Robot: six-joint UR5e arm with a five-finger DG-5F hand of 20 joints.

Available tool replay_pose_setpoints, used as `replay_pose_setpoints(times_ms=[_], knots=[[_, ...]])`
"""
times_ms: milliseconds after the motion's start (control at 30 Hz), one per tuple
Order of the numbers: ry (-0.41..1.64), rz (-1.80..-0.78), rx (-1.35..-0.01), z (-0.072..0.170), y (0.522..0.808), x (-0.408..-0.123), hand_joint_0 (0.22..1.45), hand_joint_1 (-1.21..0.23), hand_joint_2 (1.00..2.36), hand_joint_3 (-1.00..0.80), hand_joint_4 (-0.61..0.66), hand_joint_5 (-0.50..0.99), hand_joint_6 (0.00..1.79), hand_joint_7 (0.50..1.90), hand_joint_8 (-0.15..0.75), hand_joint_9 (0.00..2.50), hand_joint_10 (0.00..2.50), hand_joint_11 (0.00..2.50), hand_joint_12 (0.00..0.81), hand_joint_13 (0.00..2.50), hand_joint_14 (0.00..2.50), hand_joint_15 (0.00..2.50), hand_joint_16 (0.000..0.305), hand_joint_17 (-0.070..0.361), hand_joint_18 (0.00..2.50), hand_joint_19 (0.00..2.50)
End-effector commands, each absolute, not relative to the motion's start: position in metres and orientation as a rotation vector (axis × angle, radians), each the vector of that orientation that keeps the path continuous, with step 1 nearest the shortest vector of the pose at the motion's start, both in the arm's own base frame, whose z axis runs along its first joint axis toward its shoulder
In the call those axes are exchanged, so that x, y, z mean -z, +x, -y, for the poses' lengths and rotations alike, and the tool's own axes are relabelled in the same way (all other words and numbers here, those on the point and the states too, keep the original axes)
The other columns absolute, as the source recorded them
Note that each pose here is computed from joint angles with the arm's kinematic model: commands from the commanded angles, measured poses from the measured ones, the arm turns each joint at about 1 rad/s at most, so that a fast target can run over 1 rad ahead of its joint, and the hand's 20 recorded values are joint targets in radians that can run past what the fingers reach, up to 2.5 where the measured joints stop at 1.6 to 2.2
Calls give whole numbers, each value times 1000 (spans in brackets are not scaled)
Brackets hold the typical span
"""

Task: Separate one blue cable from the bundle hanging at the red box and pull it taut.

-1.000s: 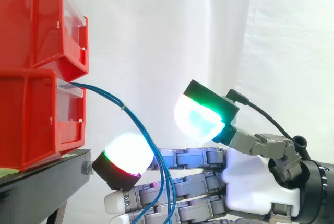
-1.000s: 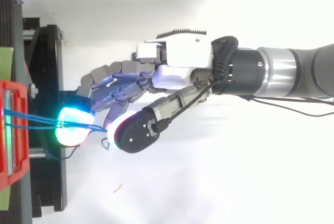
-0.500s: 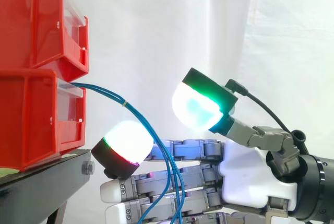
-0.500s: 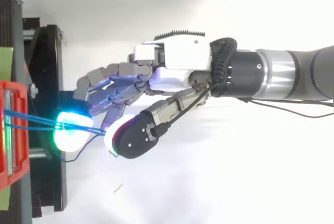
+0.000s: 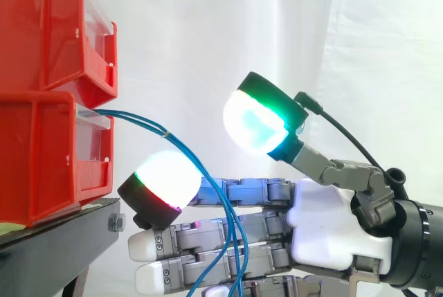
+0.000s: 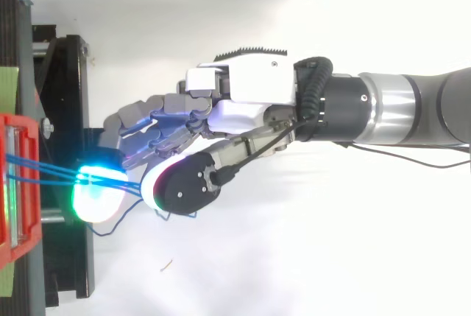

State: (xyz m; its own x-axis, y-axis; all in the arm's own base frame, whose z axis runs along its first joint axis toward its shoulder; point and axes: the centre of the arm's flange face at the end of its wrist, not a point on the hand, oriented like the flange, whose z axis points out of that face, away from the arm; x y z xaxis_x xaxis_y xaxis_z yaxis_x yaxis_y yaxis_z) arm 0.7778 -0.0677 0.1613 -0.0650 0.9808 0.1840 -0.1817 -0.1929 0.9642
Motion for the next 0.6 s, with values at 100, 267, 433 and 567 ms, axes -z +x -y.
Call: replay_pose_setpoints(times_ms=[100, 267, 433, 567], knots=[[1142, -1024, -1438, 68, 778, -163, 545, -437, 1000, -500, 319, -143, 503, 940, 348, 543, 2, 122, 382, 616, 8, 242, 50, 113, 716, 498], [1090, -1029, -1406, 68, 780, -164, 550, -435, 1000, -500, 315, -142, 503, 942, 348, 552, 2, 118, 382, 620, 9, 239, 50, 112, 718, 496], [1083, -1024, -1409, 67, 781, -165, 561, -468, 1000, -500, 310, -140, 503, 953, 347, 558, 3, 126, 379, 621, 8, 239, 49, 111, 721, 498], [1079, -1016, -1410, 70, 781, -166, 559, -444, 1000, -500, 305, -138, 503, 992, 347, 561, 3, 135, 380, 626, 8, 240, 49, 111, 721, 497]])
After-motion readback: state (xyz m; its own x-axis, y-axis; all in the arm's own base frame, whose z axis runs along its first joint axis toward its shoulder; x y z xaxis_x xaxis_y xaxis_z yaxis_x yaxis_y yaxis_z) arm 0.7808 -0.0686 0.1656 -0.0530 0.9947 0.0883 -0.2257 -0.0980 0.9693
